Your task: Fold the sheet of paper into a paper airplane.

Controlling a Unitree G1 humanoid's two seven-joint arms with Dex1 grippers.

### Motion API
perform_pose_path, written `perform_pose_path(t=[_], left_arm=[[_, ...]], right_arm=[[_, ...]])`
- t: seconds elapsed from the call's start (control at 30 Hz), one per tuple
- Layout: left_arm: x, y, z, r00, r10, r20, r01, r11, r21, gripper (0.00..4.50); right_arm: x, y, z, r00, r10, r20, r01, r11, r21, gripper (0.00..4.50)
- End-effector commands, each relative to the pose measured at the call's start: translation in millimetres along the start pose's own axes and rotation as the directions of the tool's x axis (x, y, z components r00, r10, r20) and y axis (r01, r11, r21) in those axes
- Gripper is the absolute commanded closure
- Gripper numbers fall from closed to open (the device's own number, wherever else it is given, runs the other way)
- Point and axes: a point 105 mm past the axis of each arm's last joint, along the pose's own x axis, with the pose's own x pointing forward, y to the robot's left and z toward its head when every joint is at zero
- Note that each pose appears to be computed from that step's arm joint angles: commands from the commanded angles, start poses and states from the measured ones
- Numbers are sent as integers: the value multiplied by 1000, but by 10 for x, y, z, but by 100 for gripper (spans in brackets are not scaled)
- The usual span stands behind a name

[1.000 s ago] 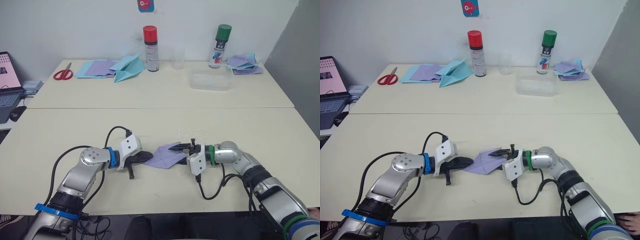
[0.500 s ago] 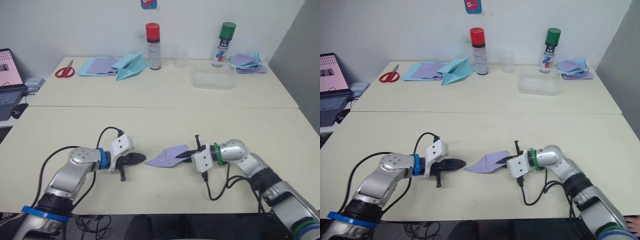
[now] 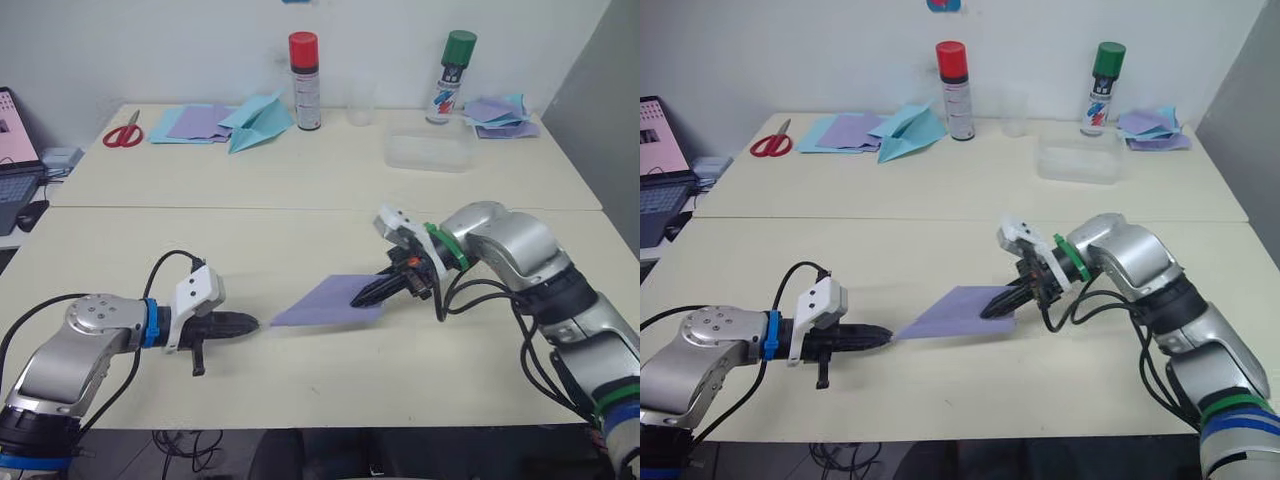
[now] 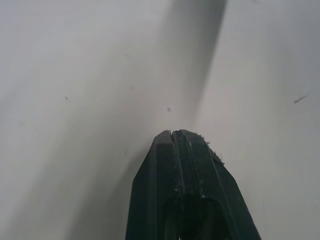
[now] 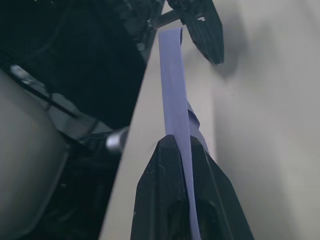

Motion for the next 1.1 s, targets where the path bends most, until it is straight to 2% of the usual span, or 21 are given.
perform_pose_path(t=[0.03, 0.17, 0.3, 0.5, 0.87, 1.1], left_arm=[[-19, -107, 76, 999, 5, 33, -5, 1000, 13, 450], [6, -175, 29, 1000, 12, 29, -12, 1000, -4, 450], [10, -194, 34, 999, 28, 33, -27, 1000, -12, 450], [19, -210, 92, 998, 43, 53, -42, 999, -9, 450], [60, -140, 266, 995, 45, 91, -49, 998, 38, 450], [96, -89, 415, 991, 38, 127, -49, 995, 85, 450]], right_arm=[[-33, 98, -6, 994, 111, -14, -108, 984, 142, 449], [36, -127, -244, 992, 79, -101, -58, 979, 197, 449], [92, -348, -356, 989, 44, -143, -13, 977, 214, 449], [137, -559, -428, 989, -5, -150, 37, 977, 212, 449], [141, -750, -471, 986, -98, -138, 121, 978, 167, 449], [24, -803, -363, 981, -151, -119, 169, 972, 162, 223]])
